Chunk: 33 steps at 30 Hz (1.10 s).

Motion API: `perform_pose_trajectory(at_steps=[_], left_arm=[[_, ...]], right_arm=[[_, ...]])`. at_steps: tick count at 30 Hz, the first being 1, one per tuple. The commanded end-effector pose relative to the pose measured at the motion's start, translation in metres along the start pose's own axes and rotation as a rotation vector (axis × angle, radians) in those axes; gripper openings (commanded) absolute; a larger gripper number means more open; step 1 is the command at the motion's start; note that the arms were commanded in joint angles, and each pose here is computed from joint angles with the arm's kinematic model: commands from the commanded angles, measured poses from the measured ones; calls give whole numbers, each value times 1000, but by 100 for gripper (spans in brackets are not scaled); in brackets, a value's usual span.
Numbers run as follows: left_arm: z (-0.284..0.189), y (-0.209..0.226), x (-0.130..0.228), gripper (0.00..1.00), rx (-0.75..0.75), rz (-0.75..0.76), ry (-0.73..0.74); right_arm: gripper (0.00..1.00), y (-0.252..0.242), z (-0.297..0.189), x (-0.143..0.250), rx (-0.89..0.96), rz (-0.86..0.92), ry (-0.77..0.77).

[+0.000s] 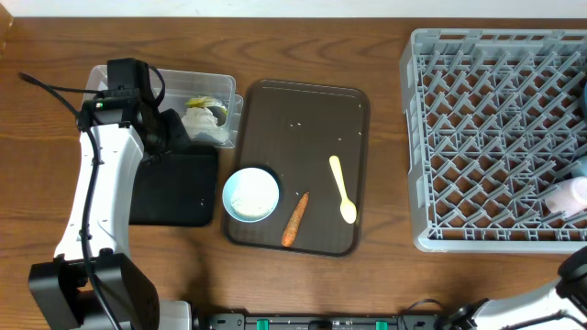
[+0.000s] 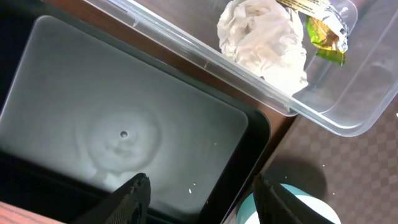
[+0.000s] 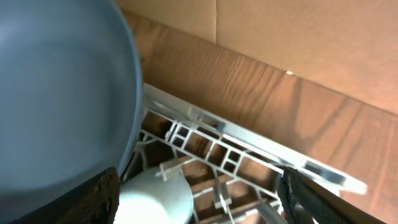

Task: Sort waste into correct bins and load items into the dishwasher rack
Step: 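Lower the blue bowl edge-first into a rack slot with right gripper, then push the blue bowl upright into the rack and open right gripper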

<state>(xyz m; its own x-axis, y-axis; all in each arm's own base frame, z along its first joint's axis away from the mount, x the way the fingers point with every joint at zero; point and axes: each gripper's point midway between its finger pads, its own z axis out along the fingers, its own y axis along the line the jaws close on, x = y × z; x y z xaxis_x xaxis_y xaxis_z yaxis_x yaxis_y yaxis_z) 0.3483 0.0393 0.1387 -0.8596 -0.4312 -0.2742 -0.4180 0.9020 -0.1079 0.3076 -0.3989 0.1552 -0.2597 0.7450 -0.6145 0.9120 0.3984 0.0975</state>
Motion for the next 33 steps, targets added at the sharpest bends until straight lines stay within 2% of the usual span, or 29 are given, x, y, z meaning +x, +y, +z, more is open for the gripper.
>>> perform_pose_trajectory(at_steps=[1,12,14,16,17,18,19,25,29,33], left_arm=[[-9,0,-4,56,3,-8,-27],[-9,0,-4,56,3,-11,-27],[-9,0,-4,56,3,-11,-27],[-9,0,-4,56,3,-11,-27],[-9,0,-4,56,3,-11,-27],[-9,0,-4,56,3,-11,-27],[-9,0,-4,56,3,-11,-27],[-9,0,-4,56,4,-12,-27],[-9,0,-4,56,4,-12,-27],[-9,0,-4,56,4,-16,-27]], right_arm=[[81,9,6,-2,-53,18,-2],[77,18,41,13,-96,14,42],[71,19,47,20,-96,13,68],[60,20,50,23,-105,12,78],[51,21,49,23,-109,12,79],[36,21,49,23,-109,12,78],[28,22,49,23,-112,13,76],[2,22,49,21,-115,12,70],[1,23,42,15,-120,12,53],[1,27,18,-6,-142,-3,-22]])
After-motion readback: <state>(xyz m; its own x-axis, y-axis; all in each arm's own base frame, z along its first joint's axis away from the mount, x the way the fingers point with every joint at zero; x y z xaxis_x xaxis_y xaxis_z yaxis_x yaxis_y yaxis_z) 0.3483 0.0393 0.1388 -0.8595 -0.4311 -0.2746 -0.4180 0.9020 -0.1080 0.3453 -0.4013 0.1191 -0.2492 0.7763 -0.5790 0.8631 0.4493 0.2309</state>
